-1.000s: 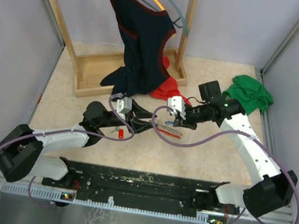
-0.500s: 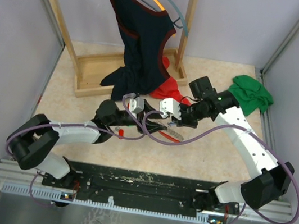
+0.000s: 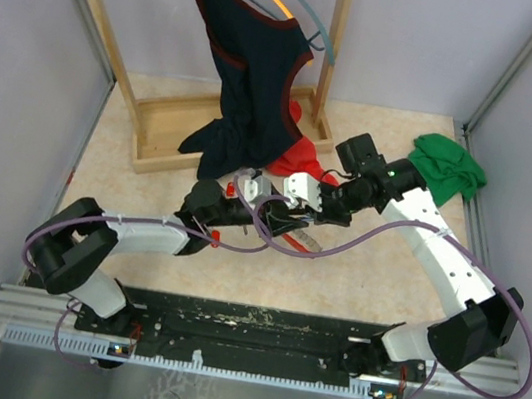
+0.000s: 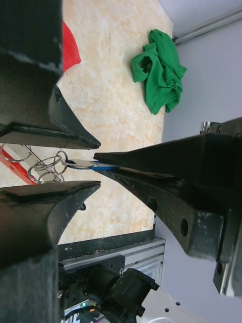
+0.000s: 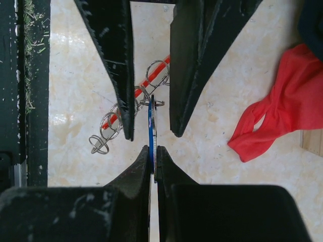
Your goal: Remove the keys from the keyring
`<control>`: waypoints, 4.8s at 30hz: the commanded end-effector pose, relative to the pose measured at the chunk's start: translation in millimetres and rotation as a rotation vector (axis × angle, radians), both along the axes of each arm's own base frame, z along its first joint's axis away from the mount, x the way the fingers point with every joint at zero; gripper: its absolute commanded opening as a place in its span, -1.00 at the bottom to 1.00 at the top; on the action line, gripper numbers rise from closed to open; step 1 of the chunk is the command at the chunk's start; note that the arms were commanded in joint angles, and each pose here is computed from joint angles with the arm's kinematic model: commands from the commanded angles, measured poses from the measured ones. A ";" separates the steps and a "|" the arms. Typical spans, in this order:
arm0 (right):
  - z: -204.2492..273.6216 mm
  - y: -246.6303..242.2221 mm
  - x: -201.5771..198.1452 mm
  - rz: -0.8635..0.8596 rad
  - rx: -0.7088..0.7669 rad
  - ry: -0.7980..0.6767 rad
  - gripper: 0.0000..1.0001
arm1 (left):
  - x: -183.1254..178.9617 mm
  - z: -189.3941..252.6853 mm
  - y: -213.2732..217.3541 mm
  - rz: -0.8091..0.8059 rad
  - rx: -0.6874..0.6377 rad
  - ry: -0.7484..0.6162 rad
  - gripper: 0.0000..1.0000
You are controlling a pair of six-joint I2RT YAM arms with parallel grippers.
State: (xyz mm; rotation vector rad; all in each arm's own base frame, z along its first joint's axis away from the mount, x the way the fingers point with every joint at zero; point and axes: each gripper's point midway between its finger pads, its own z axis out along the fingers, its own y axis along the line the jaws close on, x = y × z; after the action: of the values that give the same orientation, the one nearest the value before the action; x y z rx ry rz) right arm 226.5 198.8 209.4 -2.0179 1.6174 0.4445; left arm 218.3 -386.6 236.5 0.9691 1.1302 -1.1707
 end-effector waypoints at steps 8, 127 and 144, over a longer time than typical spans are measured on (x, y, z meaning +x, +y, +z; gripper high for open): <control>26.5 13.5 -1.0 0.022 0.084 -0.036 -1.00 | 13.1 -13.0 -9.9 0.017 0.085 -0.024 -0.60; 47.4 40.0 -20.3 -0.019 0.706 0.340 -1.00 | -20.8 9.2 54.8 0.039 -0.121 0.074 0.45; 40.5 31.4 -7.7 -0.099 0.560 0.250 -1.00 | -17.0 5.6 48.5 -0.061 0.123 0.123 0.30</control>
State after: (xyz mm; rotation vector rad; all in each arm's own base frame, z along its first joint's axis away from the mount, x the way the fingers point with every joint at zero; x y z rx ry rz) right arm 213.4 228.5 234.0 -1.4572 1.5407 1.0992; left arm 203.0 -331.6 244.8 0.9544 1.2596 -1.2286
